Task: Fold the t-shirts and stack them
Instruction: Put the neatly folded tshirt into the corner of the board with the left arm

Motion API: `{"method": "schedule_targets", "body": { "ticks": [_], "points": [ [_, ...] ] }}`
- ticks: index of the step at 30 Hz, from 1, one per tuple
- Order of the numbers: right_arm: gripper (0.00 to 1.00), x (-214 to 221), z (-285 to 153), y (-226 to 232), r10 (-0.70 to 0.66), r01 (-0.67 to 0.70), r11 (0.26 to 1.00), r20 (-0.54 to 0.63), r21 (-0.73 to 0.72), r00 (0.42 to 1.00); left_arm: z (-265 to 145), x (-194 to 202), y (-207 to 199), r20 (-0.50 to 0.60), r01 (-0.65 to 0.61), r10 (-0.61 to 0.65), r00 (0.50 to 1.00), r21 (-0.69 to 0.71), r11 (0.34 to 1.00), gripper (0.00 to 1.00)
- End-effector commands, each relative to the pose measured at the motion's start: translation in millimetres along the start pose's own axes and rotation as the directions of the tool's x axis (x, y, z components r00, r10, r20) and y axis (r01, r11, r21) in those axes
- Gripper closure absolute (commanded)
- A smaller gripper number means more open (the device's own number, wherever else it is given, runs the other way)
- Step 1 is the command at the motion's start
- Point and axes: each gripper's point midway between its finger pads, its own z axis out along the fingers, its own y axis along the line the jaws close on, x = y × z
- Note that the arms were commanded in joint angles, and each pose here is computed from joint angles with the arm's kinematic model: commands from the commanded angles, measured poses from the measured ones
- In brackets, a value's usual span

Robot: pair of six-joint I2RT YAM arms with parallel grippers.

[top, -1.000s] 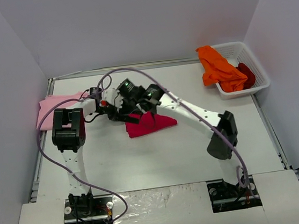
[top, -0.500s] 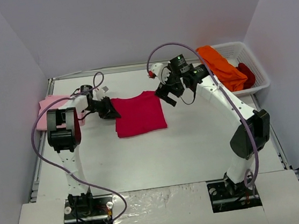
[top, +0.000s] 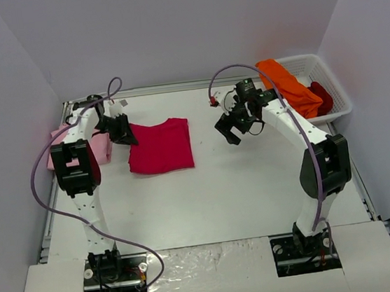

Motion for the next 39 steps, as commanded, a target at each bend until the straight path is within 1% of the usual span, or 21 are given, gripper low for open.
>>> {"method": "schedule_targets", "body": {
  "ticks": [1, 7, 8, 10, 11, 14, 20, 25, 32, 39],
  "points": [
    [0.00, 19, 19, 10, 0.032, -0.035, 0.997, -0.042, -0.068, 0.999, -26, 6, 5, -0.042, -0.035, 0.032, 0.999, -0.069, 0.997, 0.98],
    [0.00, 36, 35, 22, 0.045, -0.056, 0.989, -0.082, -0.134, 0.996, -52, 4, 14, -0.077, -0.056, 0.045, 0.996, -0.150, 0.987, 0.98],
    [0.00, 41, 39, 24, 0.047, -0.061, 0.988, -0.097, -0.143, 0.994, -59, -2, 12, -0.066, -0.075, 0.065, 0.996, -0.161, 0.984, 0.98],
    [0.00, 48, 45, 27, 0.049, -0.066, 0.986, -0.117, -0.154, 0.992, -66, -2, 13, -0.081, -0.096, 0.082, 0.993, -0.188, 0.977, 0.98],
    [0.00, 53, 49, 28, 0.050, -0.071, 0.984, -0.133, -0.162, 0.990, -71, -8, 12, -0.068, -0.112, 0.100, 0.993, -0.203, 0.973, 0.98],
    [0.00, 62, 56, 31, 0.052, -0.080, 0.981, -0.159, -0.177, 0.986, -83, -14, 20, -0.076, -0.142, 0.126, 0.989, -0.275, 0.951, 0.98],
    [0.00, 79, 69, 36, 0.051, -0.094, 0.976, -0.210, -0.196, 0.976, -102, -25, 24, -0.076, -0.188, 0.172, 0.982, -0.350, 0.918, 0.98],
    [0.00, 91, 77, 37, 0.047, -0.099, 0.975, -0.250, -0.200, 0.967, -110, -29, 24, -0.073, -0.218, 0.205, 0.976, -0.360, 0.907, 0.98],
    [0.00, 100, 83, 38, 0.044, -0.103, 0.973, -0.275, -0.205, 0.960, -125, -31, 31, -0.085, -0.256, 0.243, 0.966, -0.417, 0.872, 0.98],
    [0.00, 106, 86, 41, 0.041, -0.107, 0.971, -0.293, -0.213, 0.955, -153, -33, 19, -0.051, -0.297, 0.307, 0.950, -0.443, 0.846, 0.98]
  ]
}}
